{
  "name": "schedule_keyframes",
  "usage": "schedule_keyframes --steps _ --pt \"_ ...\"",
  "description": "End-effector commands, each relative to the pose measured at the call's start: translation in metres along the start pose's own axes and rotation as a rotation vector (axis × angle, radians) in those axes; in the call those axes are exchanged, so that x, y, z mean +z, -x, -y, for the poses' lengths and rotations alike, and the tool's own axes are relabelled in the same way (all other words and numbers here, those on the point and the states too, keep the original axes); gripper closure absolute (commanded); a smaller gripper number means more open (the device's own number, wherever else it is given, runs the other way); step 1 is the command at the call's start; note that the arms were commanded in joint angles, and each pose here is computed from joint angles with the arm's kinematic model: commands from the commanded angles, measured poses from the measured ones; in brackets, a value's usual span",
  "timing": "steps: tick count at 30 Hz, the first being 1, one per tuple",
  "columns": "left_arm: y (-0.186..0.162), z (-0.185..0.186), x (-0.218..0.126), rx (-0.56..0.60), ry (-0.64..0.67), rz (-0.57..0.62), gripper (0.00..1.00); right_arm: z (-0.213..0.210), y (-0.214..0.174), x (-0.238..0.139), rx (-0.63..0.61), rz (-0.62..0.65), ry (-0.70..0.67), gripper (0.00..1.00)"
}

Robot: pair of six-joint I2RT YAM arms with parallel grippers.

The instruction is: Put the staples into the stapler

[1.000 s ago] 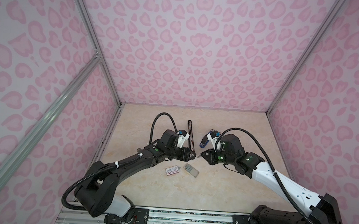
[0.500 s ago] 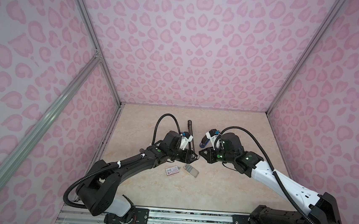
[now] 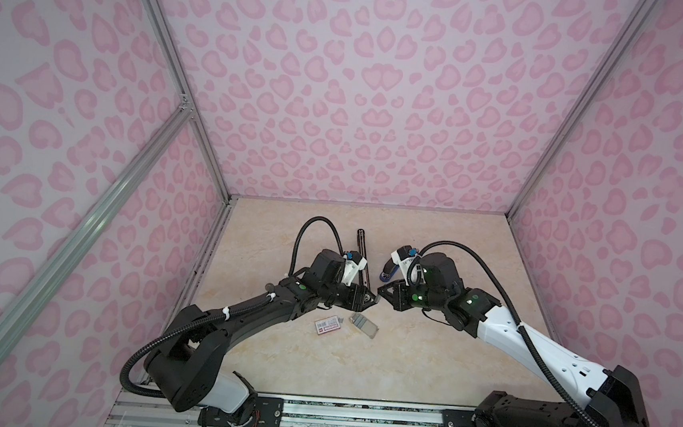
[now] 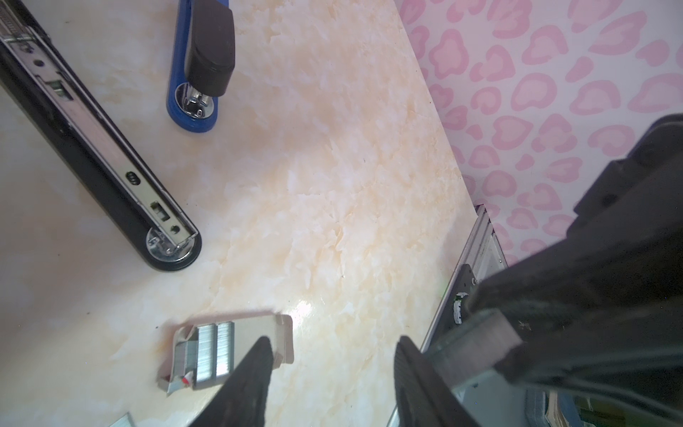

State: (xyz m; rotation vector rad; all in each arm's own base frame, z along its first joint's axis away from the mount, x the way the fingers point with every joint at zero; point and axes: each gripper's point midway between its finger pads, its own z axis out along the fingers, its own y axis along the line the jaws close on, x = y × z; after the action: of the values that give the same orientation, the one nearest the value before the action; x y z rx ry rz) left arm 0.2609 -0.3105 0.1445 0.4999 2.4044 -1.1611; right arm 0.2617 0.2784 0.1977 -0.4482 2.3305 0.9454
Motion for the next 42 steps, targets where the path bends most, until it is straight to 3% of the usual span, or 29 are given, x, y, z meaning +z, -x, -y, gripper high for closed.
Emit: schedule_keyframes --steps 1,11,17,29,42 --pt "0.007 0.001 -0.002 0.012 0.004 0.035 0.44 -0.005 0.005 -0.001 -0.012 0.017 0.017 0.84" --pt "-0.002 -0.037 -0.008 -0.073 0.114 0.059 0.44 -0.001 0.020 -0.010 -0.028 0.039 -0.020 0.84" --pt "-0.009 -0.062 -0.029 -0.143 0.197 0.105 0.44 0.024 0.041 -0.003 -0.037 -0.003 -0.134 0.84" --pt "-0.029 -0.077 -0.066 -0.154 0.313 0.175 0.44 0.058 0.089 0.058 -0.043 -0.111 -0.318 0.84" --pt "-0.040 -0.083 -0.070 -0.168 0.323 0.165 0.43 0.092 0.092 0.129 -0.052 -0.272 -0.446 0.84"
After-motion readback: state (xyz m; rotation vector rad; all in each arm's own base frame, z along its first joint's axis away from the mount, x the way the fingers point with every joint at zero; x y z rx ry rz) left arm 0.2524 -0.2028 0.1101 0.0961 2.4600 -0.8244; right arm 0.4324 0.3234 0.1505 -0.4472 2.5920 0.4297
